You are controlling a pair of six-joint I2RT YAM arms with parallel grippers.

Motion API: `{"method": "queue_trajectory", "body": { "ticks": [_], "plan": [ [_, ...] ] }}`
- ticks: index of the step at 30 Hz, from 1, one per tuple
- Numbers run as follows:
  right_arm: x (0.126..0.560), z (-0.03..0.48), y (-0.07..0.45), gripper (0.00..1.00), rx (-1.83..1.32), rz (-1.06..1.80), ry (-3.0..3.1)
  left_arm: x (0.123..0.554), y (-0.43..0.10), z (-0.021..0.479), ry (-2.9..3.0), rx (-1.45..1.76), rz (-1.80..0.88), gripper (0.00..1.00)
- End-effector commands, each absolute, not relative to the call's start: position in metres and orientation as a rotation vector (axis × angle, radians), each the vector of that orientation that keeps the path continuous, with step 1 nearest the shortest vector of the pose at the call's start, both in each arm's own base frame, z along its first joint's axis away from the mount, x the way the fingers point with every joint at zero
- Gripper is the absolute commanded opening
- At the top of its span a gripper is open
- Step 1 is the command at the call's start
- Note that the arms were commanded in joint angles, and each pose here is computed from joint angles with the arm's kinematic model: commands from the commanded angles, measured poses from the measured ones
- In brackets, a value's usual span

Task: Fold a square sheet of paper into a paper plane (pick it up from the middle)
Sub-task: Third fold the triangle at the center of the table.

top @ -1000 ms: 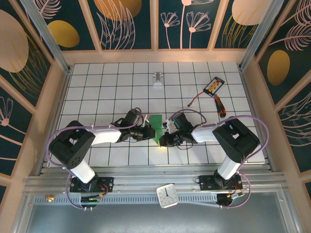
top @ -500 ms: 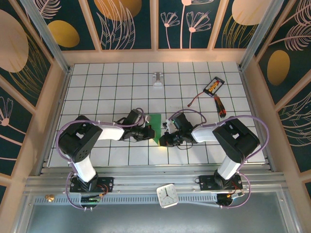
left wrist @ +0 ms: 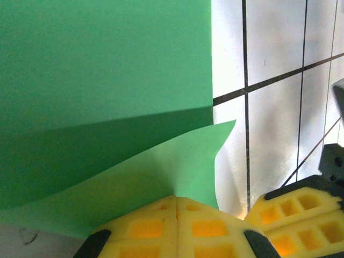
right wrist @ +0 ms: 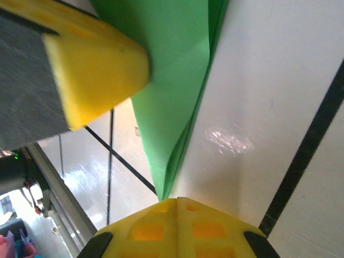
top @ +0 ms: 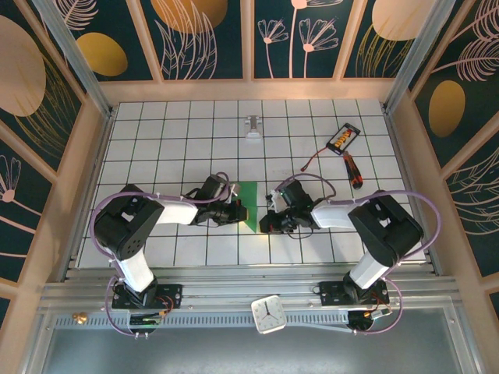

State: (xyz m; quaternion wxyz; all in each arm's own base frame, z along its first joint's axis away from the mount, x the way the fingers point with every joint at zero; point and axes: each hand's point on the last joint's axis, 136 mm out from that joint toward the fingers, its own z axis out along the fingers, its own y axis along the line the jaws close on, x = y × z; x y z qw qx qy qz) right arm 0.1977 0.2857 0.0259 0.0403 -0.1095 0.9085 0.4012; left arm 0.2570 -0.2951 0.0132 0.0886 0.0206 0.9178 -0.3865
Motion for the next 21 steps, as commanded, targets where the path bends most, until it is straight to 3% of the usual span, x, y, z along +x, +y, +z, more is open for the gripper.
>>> {"method": "queue_trajectory", "body": {
  "ticks": [1, 12, 21],
  "plan": [
    [0.206, 0.051, 0.300, 0.00, -0.325, 1.331, 2.704, 0.246, -0.280, -0.012, 2.805, 0.036, -1.076, 0.00],
    [0.218, 0.031, 0.324, 0.00, -0.366, 1.300, 2.754, 0.246, -0.281, -0.011, 2.804, 0.047, -1.078, 0.00],
    [0.189, -0.033, 0.270, 0.00, -0.240, 0.943, 3.026, 0.250, -0.282, -0.006, 2.790, 0.059, -1.069, 0.00]
  ]
}}
